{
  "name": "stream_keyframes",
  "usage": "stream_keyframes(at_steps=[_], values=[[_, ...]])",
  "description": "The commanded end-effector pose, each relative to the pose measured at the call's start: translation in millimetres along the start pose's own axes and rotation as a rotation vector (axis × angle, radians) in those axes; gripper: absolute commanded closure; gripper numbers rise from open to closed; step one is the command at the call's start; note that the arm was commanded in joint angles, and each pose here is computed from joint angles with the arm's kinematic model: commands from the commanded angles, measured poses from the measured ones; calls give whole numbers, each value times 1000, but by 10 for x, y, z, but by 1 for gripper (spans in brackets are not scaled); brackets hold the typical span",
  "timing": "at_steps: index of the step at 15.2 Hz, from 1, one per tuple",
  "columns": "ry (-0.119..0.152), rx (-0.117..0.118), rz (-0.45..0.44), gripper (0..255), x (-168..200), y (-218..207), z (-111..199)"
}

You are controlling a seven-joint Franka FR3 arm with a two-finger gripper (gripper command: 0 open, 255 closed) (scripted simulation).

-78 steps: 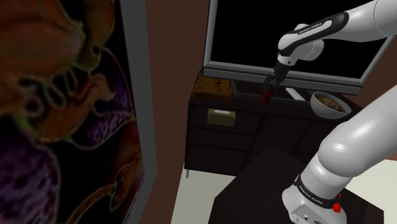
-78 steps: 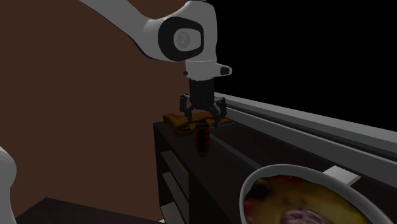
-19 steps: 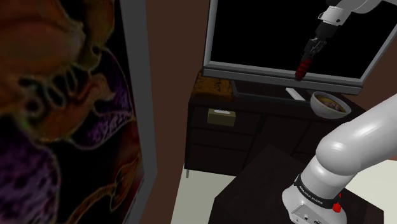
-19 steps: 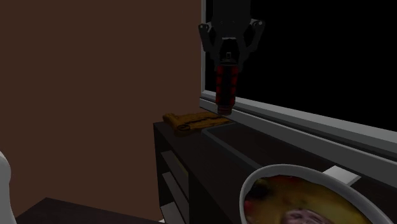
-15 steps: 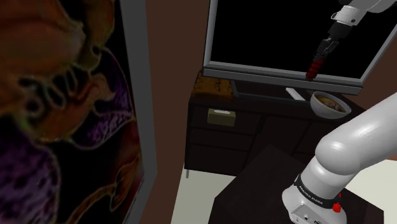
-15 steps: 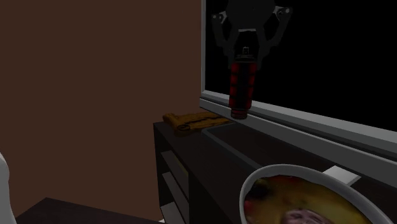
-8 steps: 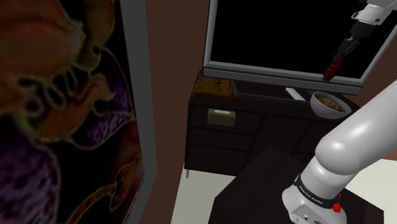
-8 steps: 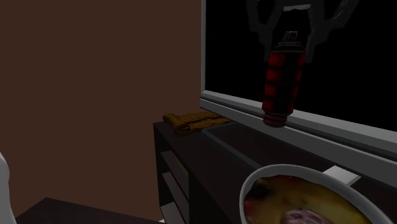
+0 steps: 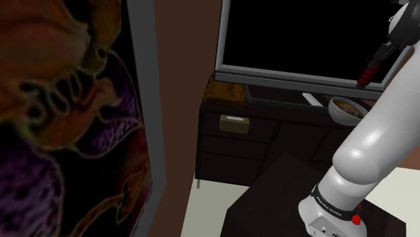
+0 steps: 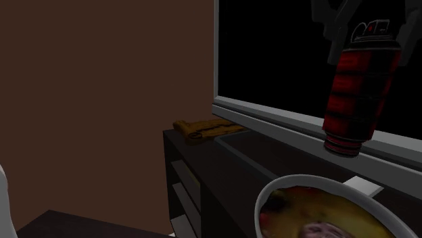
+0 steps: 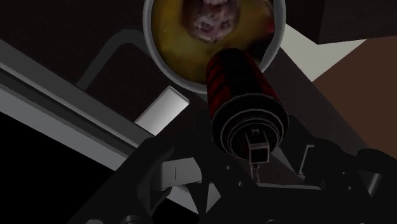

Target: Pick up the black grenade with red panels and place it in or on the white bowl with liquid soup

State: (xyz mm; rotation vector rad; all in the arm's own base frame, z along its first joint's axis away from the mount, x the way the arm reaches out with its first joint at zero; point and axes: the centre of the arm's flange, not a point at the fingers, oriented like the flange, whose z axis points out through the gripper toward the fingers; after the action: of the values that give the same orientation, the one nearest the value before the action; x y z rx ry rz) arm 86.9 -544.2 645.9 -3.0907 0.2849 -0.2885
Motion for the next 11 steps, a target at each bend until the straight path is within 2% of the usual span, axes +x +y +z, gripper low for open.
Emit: stream_keyframes(at_steps=[1, 11], values=[[0, -1, -1, 255, -23, 13, 89], [0, -1, -1, 255, -118, 35, 608]])
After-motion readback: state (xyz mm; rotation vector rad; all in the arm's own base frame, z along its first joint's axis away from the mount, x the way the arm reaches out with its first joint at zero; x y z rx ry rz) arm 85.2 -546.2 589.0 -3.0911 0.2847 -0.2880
